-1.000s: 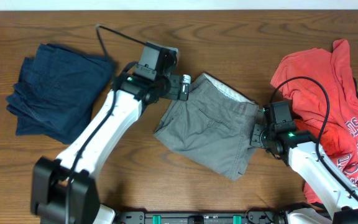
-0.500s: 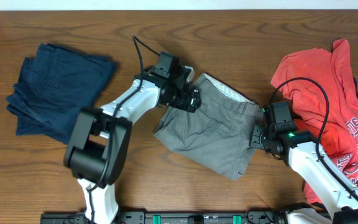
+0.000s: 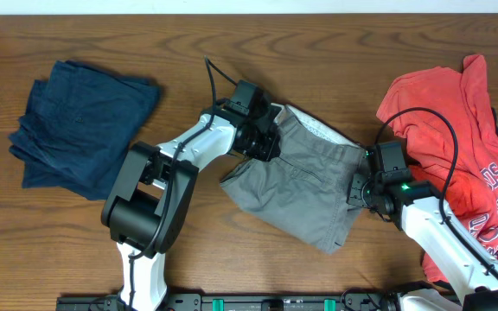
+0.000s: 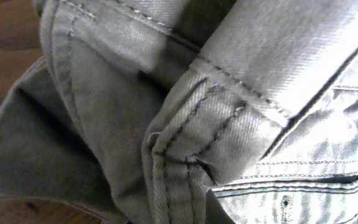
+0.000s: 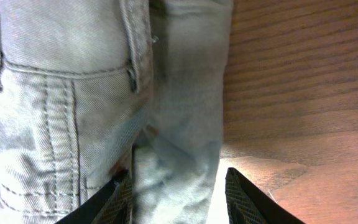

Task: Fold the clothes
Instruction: 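Lift the folded shorts with the left gripper onto the dark blue garment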

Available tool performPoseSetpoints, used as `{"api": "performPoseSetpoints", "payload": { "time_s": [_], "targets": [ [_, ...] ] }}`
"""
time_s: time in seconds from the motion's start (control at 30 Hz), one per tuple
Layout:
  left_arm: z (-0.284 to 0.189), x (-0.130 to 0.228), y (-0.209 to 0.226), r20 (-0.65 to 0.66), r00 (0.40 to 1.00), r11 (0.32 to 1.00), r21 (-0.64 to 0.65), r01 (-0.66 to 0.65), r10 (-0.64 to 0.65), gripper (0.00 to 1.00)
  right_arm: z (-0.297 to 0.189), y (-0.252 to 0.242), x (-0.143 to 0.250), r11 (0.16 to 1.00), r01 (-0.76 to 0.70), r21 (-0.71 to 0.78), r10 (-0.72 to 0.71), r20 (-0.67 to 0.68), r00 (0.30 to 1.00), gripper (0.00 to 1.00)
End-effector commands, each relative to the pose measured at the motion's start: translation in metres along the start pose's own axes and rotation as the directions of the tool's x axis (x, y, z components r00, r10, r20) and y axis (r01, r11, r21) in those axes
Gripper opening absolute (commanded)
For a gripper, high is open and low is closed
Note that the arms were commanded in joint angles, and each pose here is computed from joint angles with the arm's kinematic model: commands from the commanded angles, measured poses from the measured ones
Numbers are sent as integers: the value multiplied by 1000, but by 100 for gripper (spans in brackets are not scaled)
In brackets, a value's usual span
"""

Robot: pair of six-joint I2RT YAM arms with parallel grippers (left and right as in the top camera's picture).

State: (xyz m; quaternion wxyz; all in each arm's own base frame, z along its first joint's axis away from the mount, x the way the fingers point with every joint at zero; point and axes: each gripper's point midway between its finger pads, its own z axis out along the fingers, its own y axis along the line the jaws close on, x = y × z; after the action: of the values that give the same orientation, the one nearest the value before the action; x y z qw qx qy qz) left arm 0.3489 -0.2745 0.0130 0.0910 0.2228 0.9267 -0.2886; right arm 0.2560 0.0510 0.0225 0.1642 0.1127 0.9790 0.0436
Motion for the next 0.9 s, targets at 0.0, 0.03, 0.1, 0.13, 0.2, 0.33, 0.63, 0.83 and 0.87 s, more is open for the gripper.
{"api": "performPoseSetpoints", "payload": {
  "time_s": [0.0,0.03,0.1,0.13,0.2,0.33,0.63,0.83,0.87],
  "targets": [
    [-10,-12,-7,33,999,1000,23,-10,9,6,-2,0,-6,1000,-25,-5,25,11,1000,47],
    [-19,-18,-7,57,998,1000,21,-13,11,6,-2,0,-6,1000,-25,-5,25,11,1000,47],
    [-43,-35,0,123,992,1000,-11,1,0,6,-2,-1,-6,1000,-25,-4,25,9,1000,47],
    [-60,-44,8,166,986,998,-50,27,-19,6,-2,-1,-6,1000,-25,-3,25,8,1000,47],
    [-101,-61,30,268,962,985,-147,91,-49,6,-2,-1,-5,1000,-25,-2,25,6,1000,47],
    [-190,-79,65,458,888,943,-273,191,-47,6,-2,-2,-4,1000,-25,1,25,0,1000,47],
    [-392,-45,179,790,613,671,-454,587,-2,6,-2,-3,-1,1000,-25,6,25,-10,1000,47],
    [-415,28,270,862,458,455,-325,829,-218,6,-2,-3,-1,1000,-25,5,25,-11,1000,47],
    [-414,39,282,870,422,420,-294,859,-255,6,-2,-3,-1,1000,-24,6,25,-12,1000,47]
  ]
}}
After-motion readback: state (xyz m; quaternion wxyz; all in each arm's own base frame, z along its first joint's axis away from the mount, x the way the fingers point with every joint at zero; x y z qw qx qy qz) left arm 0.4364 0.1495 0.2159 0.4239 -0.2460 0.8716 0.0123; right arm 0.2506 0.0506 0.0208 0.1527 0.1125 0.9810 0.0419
